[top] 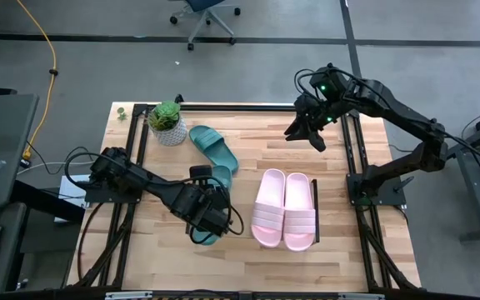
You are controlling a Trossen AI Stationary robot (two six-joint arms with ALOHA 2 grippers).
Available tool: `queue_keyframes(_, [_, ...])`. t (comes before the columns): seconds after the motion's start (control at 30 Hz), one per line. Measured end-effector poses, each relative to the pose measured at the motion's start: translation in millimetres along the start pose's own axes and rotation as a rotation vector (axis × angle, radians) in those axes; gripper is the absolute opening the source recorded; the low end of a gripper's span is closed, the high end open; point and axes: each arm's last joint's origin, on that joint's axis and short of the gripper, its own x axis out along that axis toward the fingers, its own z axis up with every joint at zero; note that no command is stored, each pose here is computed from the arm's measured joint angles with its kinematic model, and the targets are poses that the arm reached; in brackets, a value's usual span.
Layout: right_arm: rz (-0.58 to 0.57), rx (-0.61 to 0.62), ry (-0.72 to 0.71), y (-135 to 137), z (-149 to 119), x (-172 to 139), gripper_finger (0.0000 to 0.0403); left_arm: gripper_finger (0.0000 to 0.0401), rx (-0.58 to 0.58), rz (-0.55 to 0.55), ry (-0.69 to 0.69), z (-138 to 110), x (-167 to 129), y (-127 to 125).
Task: Pick and place slides into the shelf
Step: Put the bottom green slide on the shelf
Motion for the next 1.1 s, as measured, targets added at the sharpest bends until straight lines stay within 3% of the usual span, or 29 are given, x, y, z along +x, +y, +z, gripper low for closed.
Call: queue_keyframes(1.1, [-0.01, -0.007, -0.009, -5.5, -0.8, -3.5, 0.0087, 0.0, 0.045, -0.019, -0.001, -1.9, -3.4, 3.1])
